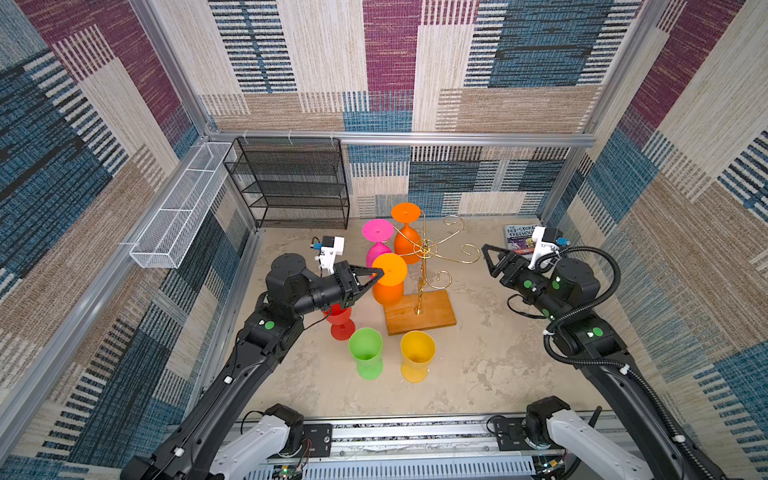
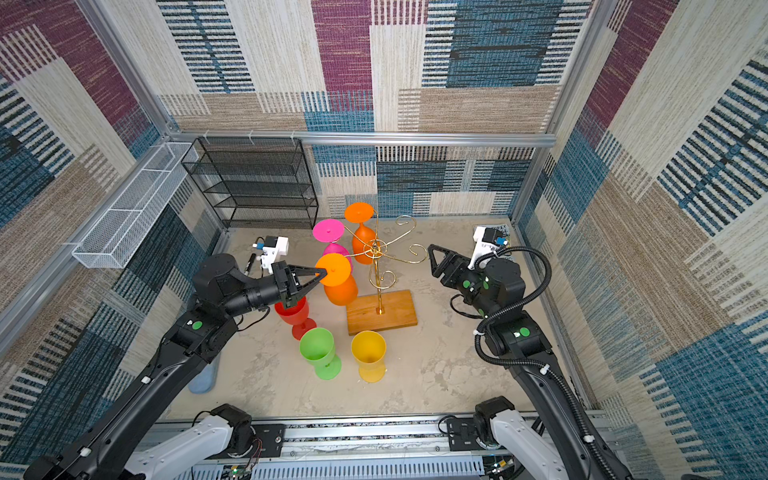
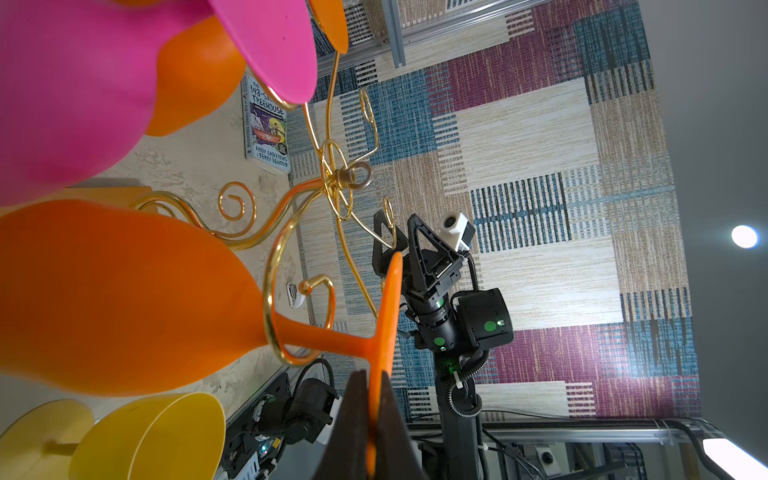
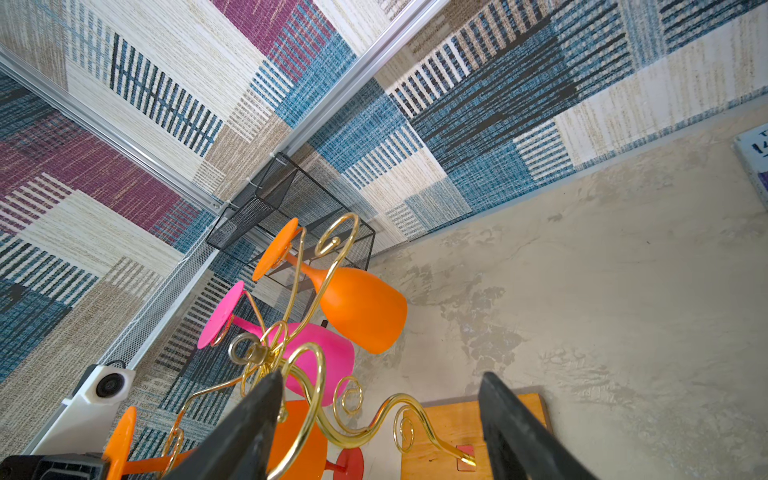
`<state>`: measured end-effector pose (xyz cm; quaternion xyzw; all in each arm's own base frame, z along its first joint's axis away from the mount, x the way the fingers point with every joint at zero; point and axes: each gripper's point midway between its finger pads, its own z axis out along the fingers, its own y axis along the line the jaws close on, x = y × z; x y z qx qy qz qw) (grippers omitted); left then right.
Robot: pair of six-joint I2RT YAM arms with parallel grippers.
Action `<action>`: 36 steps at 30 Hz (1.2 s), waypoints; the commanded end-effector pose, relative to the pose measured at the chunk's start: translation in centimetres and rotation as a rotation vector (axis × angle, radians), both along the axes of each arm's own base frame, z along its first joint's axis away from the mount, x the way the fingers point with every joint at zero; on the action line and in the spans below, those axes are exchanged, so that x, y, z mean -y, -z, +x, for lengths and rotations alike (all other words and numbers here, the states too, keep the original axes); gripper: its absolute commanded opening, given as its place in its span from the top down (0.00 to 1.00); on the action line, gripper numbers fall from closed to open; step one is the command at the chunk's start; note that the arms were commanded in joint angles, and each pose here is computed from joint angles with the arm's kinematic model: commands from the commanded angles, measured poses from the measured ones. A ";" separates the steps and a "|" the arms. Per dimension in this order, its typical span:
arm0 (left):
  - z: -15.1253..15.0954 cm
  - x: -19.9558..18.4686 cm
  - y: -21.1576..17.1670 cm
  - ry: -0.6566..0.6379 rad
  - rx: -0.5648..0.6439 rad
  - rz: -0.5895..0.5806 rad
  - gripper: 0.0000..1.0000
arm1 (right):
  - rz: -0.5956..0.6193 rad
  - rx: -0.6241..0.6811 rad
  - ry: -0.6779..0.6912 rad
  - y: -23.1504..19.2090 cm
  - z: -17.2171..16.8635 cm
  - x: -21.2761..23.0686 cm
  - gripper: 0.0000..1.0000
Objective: Take the wine glass off the wine glass rack
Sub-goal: 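Slide the orange glass off its rack arm with the left gripper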
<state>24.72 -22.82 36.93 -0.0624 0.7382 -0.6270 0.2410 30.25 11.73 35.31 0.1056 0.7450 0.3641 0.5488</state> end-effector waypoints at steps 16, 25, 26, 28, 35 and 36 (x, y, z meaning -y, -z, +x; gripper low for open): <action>1.2 -0.7 -0.8 -0.027 0.014 0.033 1.00 | -0.005 0.033 0.023 -0.7 -0.6 0.6 0.24; 2.5 -0.3 -1.5 -0.035 0.042 0.032 1.00 | -0.014 0.037 0.032 -0.8 -0.7 0.8 0.24; 2.6 -0.3 -1.6 -0.038 0.048 0.038 1.00 | -0.014 0.040 0.032 -0.9 -0.7 0.9 0.24; 2.8 -0.3 -1.6 -0.040 0.053 0.050 1.00 | -0.017 0.040 0.035 -0.9 -0.7 0.9 0.24; 3.5 0.0 -1.6 -0.037 0.053 0.043 1.00 | -0.021 0.041 0.039 -0.9 -0.7 1.0 0.24; 3.6 0.1 -1.6 -0.034 0.052 0.040 1.00 | -0.022 0.040 0.039 -0.8 -0.7 1.0 0.24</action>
